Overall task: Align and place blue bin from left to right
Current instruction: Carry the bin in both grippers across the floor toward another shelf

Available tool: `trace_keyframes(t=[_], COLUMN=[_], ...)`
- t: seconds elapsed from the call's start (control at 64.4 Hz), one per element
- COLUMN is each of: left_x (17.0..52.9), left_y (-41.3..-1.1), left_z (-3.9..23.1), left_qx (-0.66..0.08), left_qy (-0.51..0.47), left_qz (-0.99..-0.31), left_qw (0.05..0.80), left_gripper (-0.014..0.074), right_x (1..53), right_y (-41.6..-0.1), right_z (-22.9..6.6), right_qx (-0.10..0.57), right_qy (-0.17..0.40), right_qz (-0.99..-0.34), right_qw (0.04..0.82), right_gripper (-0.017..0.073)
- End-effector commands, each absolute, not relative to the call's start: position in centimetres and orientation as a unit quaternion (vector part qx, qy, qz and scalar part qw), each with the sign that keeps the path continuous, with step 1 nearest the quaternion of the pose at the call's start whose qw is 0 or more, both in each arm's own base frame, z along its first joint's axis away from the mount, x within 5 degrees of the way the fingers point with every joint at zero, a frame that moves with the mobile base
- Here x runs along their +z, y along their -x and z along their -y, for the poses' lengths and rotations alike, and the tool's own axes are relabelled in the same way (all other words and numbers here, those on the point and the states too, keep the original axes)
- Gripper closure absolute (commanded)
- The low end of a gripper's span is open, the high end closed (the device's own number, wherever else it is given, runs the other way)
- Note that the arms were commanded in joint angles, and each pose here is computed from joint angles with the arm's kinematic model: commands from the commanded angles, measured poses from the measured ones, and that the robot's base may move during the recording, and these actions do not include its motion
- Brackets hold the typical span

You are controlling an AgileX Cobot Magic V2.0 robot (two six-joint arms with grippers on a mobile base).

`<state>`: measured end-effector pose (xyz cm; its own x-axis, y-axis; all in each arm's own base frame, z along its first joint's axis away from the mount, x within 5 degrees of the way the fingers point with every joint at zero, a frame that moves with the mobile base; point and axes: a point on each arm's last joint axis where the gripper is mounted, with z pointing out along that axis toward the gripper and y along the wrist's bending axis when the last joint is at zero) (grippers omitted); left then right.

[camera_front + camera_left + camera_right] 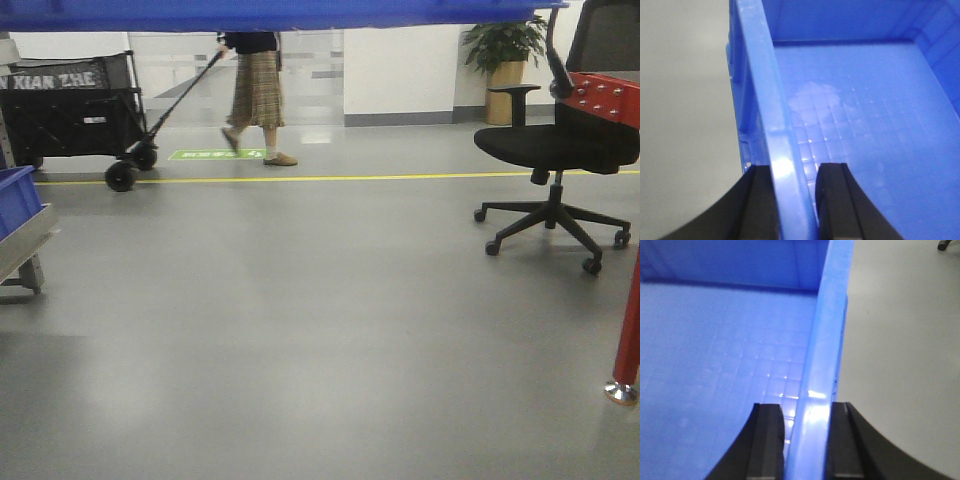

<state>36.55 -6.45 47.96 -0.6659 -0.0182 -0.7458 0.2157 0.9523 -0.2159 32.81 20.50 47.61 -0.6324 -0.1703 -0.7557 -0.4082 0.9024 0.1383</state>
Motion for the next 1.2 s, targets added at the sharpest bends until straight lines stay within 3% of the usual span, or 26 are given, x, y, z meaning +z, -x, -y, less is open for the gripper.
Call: trace_keyframes(t=[0.0, 1.181], left_x=[50.01, 50.00], left_y=[-35.54, -35.55], left_z=[7.69, 7.66], left_qx=[-0.198, -0.196], left_qy=[-0.071, -0.071], left_qz=[-0.870, -0.870], left_qw=[0.446, 0.447], left_gripper=[0.0705, 0.0705], right_x=[50.00, 50.00], right_y=[-31.64, -31.64], right_z=[-21.32, -21.32], right_qx=[0.212, 0.212], right_qy=[0.176, 0.176], right_qz=[-0.850, -0.850], right_qw=[0.449, 0.449], right_gripper=[0.0712, 0.0712])
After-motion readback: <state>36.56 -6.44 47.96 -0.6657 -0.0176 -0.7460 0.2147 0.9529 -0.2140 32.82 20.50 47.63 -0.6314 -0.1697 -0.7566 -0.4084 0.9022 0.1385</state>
